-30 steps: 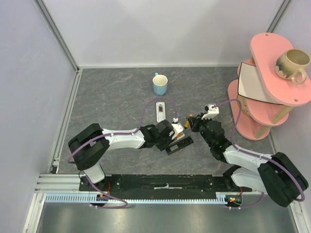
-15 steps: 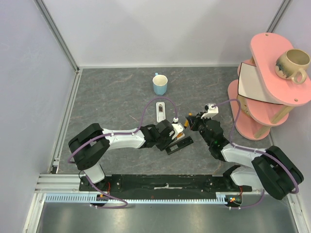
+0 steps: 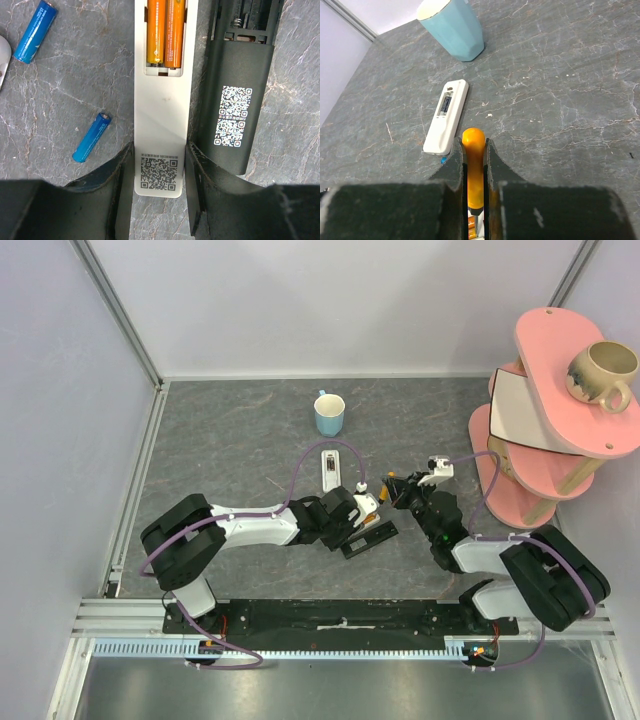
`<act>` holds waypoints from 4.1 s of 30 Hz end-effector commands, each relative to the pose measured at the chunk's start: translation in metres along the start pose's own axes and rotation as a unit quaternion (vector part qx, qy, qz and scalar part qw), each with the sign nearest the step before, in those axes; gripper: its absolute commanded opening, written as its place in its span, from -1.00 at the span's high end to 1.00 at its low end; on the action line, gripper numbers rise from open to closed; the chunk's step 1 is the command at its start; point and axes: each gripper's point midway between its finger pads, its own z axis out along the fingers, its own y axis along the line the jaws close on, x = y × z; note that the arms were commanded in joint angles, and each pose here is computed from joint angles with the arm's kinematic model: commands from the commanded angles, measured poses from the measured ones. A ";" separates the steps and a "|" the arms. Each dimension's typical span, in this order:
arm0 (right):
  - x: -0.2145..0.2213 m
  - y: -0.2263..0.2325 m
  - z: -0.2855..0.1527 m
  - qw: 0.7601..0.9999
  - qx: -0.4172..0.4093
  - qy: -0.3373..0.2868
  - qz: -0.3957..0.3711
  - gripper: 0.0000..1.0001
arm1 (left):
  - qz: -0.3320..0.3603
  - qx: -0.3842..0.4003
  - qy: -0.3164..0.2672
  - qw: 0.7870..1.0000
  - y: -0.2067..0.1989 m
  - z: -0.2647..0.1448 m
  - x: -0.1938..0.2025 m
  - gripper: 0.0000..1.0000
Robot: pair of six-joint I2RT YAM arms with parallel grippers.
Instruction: Unload the batteries from the remote control
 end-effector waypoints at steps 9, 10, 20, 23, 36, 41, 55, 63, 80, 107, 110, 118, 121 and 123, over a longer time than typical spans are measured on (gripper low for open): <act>0.001 0.062 -0.015 0.983 -0.142 0.028 0.116 1.00 | -0.005 0.020 0.030 0.999 -0.009 0.015 0.018 0.96; -0.001 0.064 -0.016 0.982 -0.145 0.028 0.118 1.00 | -0.005 0.018 0.030 0.999 -0.008 0.015 0.018 0.96; -0.003 0.069 -0.019 0.978 -0.159 0.033 0.132 1.00 | -0.030 0.012 0.032 0.999 -0.002 0.016 0.019 0.96; -0.004 0.070 -0.018 0.978 -0.159 0.030 0.130 1.00 | -0.030 0.012 0.032 0.999 -0.002 0.016 0.019 0.96; -0.007 0.051 -0.014 0.988 -0.115 0.024 0.101 1.00 | -0.033 0.011 0.035 0.999 0.000 0.016 0.021 0.96; -0.009 0.043 -0.013 0.993 -0.089 0.027 0.075 1.00 | -0.033 0.012 0.037 0.999 -0.001 0.016 0.021 0.96; -0.014 0.021 -0.014 0.998 -0.031 0.013 0.044 1.00 | -0.033 0.011 0.039 0.999 0.000 0.017 0.022 0.96; -0.015 0.020 -0.007 0.998 -0.025 0.006 0.055 1.00 | -0.033 0.012 0.041 0.999 -0.001 0.017 0.022 0.96; -0.031 0.019 -0.019 0.998 -0.018 -0.011 0.050 1.00 | -0.128 0.086 0.058 0.986 -0.039 -0.002 0.027 -0.08; -0.029 0.020 -0.016 0.999 -0.021 -0.003 0.044 1.00 | -0.168 0.076 0.049 0.982 -0.050 -0.007 0.023 0.09; -0.027 0.019 -0.015 0.999 -0.019 0.000 0.044 1.00 | -0.163 0.040 0.064 0.984 -0.038 -0.007 0.033 0.21; -0.025 0.019 -0.013 0.999 -0.019 0.004 0.042 1.00 | -0.144 -0.060 0.097 0.983 -0.005 -0.003 0.050 0.24; -0.027 0.021 -0.012 0.999 -0.022 0.002 0.041 1.00 | -0.137 -0.068 0.106 0.983 -0.003 0.000 0.053 0.23; -0.026 0.021 -0.011 0.999 -0.022 0.003 0.042 1.00 | -0.130 -0.066 0.105 0.984 -0.003 0.000 0.051 0.21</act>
